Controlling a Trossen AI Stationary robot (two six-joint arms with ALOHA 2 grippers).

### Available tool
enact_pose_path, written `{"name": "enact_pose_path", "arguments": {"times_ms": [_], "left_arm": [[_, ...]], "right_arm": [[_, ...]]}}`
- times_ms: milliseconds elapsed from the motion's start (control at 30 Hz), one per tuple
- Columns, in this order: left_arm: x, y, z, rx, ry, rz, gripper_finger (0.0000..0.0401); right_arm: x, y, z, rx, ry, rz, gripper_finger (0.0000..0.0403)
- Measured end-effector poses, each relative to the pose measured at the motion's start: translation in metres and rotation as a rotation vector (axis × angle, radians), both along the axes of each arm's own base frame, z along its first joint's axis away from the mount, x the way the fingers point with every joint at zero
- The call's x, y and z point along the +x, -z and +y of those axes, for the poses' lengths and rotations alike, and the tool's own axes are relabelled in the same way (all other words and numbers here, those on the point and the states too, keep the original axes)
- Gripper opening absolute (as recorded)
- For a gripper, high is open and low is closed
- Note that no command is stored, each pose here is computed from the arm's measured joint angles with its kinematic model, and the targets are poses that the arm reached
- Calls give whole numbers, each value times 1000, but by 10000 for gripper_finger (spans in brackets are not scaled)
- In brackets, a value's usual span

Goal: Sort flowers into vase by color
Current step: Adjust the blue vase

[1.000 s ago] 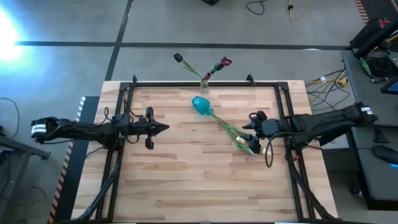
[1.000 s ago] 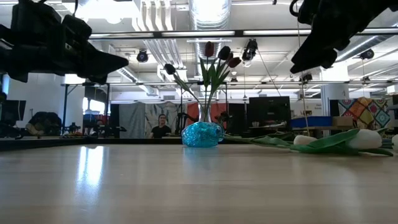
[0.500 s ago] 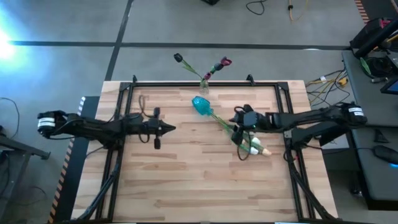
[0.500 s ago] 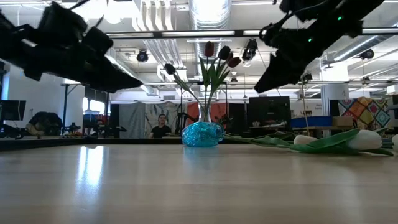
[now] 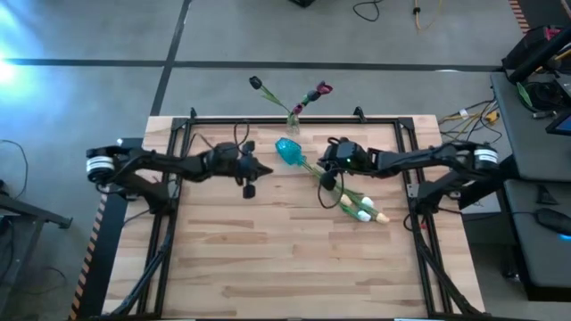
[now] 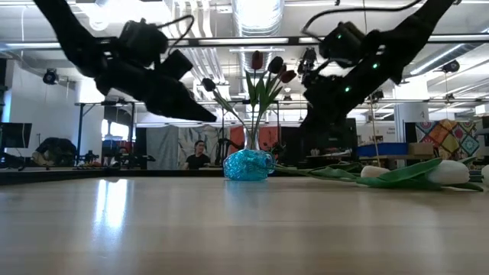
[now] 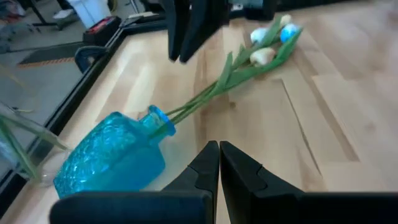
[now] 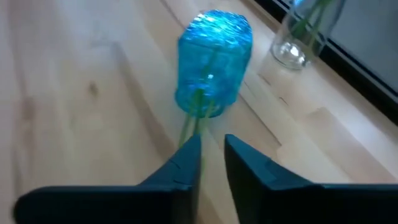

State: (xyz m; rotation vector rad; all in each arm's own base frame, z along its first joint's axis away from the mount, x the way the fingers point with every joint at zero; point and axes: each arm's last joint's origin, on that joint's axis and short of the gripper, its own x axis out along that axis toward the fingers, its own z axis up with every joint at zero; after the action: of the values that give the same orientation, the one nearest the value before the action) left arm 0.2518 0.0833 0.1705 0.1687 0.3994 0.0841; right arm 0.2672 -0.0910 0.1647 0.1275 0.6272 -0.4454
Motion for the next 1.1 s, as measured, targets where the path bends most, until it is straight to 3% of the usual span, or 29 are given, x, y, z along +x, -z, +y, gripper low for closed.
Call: {"name": "enact_pose_path", "arguments": {"times_ms": [233,400,533,700,833,1100], "left_arm": [[-2,-5,35,-62,30,-59,0],[-7,-3,40,-57,12,-49,0],[-12,4,37,-70,11,-27,0],[-19,12,34,-78,6,-18,0],[-22,14,34,-76,1,-28,0],[-26,19,33,-86,-4,-17,0]], "right_arm": [[25,9,-15,17,5,23,167],[42,15,-21,-129,-127,115,228],[52,25,-25,-234,-219,197,239],[67,34,-34,-347,-206,292,213],[80,37,-39,-365,-211,301,176],[91,37,-48,-340,-197,320,51]]}}
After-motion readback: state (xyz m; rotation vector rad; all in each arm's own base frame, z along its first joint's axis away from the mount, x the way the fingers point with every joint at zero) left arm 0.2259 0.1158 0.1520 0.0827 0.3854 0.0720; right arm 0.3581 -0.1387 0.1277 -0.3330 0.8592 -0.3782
